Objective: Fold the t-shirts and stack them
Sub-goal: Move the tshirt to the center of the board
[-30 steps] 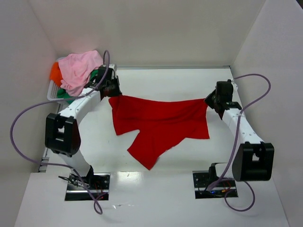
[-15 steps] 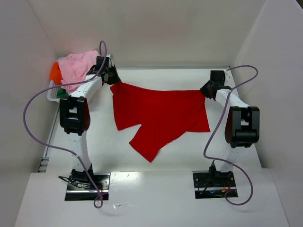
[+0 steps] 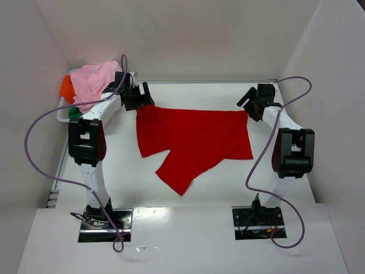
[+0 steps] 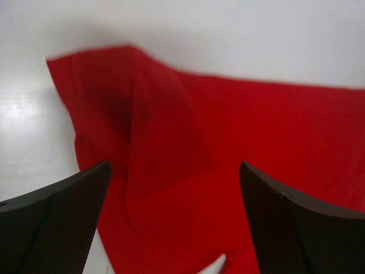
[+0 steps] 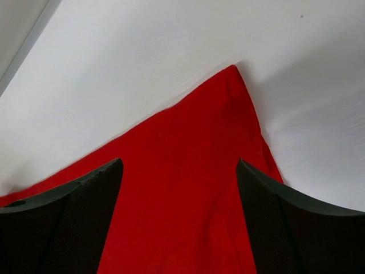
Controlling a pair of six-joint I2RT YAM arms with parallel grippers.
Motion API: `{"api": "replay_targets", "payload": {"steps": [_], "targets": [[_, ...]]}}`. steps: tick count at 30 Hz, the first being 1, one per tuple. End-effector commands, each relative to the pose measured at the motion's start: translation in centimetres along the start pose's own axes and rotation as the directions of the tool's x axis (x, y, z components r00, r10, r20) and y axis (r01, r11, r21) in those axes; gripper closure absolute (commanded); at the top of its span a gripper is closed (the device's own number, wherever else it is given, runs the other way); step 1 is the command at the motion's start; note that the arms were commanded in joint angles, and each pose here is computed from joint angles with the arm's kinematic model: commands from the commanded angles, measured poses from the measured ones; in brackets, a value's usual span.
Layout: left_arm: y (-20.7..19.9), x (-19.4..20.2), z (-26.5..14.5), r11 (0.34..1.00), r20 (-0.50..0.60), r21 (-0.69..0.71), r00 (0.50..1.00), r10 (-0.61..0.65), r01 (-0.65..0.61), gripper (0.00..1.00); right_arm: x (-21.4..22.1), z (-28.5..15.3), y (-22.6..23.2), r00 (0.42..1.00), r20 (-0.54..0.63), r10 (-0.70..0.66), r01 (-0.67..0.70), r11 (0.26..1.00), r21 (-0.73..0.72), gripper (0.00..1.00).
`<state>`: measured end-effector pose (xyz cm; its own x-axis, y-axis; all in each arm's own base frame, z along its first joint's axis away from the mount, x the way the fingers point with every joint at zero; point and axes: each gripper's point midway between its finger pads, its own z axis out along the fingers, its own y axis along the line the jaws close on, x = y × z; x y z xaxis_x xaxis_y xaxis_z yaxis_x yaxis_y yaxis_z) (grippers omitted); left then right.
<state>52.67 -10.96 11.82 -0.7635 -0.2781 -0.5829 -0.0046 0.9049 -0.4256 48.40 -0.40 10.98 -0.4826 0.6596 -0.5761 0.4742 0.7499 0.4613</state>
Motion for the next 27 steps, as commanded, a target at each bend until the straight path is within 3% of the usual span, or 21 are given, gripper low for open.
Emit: {"api": "replay_targets", "payload": {"steps": [1, 2, 6, 13, 27], "targets": [[-1.4, 0.1, -4.3, 0.998, 0.022, 0.035, 0.999, 0.045, -0.046, 0.0, 1.0, -2.9, 0.2, 0.999, -0.031, -0.03, 0.028, 0.998, -0.064, 0.16], [-0.6, 2.6, -4.2, 0.999, -0.03, 0.027, 0.999, 0.032, -0.031, 0.0, 1.3, -3.7, 0.4, 0.999, -0.037, -0.031, 0.028, 0.996, -0.084, 0.19], [-0.4, 5.2, -5.8, 0.999, -0.055, 0.04, 0.998, 0.026, -0.024, 0.0, 5.3, -5.0, 0.0, 0.989, -0.141, -0.049, 0.033, 0.993, -0.113, 0.29], [-0.7, 6.2, -6.9, 0.997, -0.045, 0.065, 0.998, 0.04, -0.037, 0.0, 13.2, -7.6, 0.9, 0.962, -0.251, -0.105, 0.08, 0.991, -0.109, 0.29], [-1.8, 6.9, -11.0, 0.993, 0.028, 0.098, 0.998, 0.063, -0.065, 0.0, 15.3, -10.2, -4.1, 0.967, -0.244, -0.08, 0.095, 0.994, 0.051, 0.36]]}}
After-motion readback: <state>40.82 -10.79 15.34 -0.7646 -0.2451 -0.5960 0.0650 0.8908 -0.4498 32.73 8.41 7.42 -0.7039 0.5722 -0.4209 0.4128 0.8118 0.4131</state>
